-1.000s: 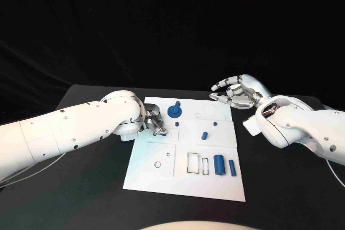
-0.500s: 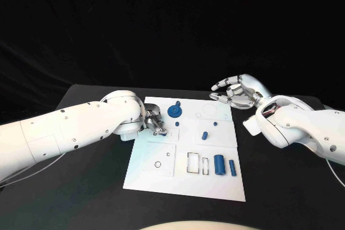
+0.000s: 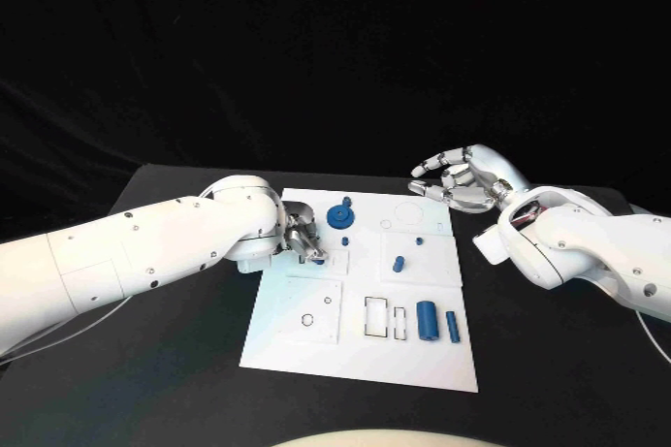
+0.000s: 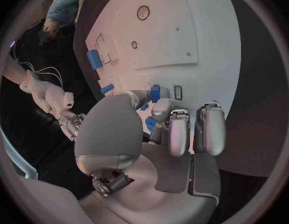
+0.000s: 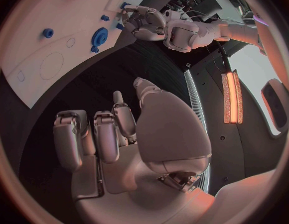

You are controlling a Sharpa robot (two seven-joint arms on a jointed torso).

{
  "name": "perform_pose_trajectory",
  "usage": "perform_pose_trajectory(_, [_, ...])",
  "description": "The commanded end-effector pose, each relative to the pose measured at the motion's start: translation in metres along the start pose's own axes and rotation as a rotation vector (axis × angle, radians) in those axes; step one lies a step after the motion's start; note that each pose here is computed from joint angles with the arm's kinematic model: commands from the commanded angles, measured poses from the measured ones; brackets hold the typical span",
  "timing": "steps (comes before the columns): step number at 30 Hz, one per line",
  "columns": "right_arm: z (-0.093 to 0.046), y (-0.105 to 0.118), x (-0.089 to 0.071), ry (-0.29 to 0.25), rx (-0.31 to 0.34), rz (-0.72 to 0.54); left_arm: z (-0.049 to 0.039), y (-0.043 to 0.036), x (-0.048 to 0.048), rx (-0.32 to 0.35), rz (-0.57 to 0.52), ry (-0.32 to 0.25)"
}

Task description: Assemble the parts on the task board

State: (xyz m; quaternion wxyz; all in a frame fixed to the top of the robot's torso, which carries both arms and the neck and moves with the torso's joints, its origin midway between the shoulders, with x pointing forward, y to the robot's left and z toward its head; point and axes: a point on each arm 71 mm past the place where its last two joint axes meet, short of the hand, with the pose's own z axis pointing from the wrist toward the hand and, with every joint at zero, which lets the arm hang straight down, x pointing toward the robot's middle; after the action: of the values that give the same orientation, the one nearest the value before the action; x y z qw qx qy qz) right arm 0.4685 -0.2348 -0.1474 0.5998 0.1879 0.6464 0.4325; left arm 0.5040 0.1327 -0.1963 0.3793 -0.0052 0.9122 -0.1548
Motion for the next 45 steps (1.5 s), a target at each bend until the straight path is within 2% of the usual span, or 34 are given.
perform_pose_trajectory(1, [-0.0005, 0.0011, 0.0016, 0.016, -0.011, -0.008, 0.0016, -0.0032, 0.004, 0.001, 0.03, 0.037])
perform_pose_trajectory(14, [-0.0008, 0.0014, 0.0017, 0.016, -0.012, -0.007, 0.0049, -0.0051, 0.0055, -0.003, 0.037, 0.043])
perform_pose_trajectory(24, [-0.0009, 0.001, 0.0013, 0.016, -0.012, -0.008, 0.0049, -0.0036, 0.005, -0.009, 0.047, 0.037])
perform_pose_trajectory(45, [-0.0009, 0.0009, 0.0012, 0.017, -0.012, -0.008, 0.0036, 0.0002, 0.0014, -0.026, 0.088, -0.021])
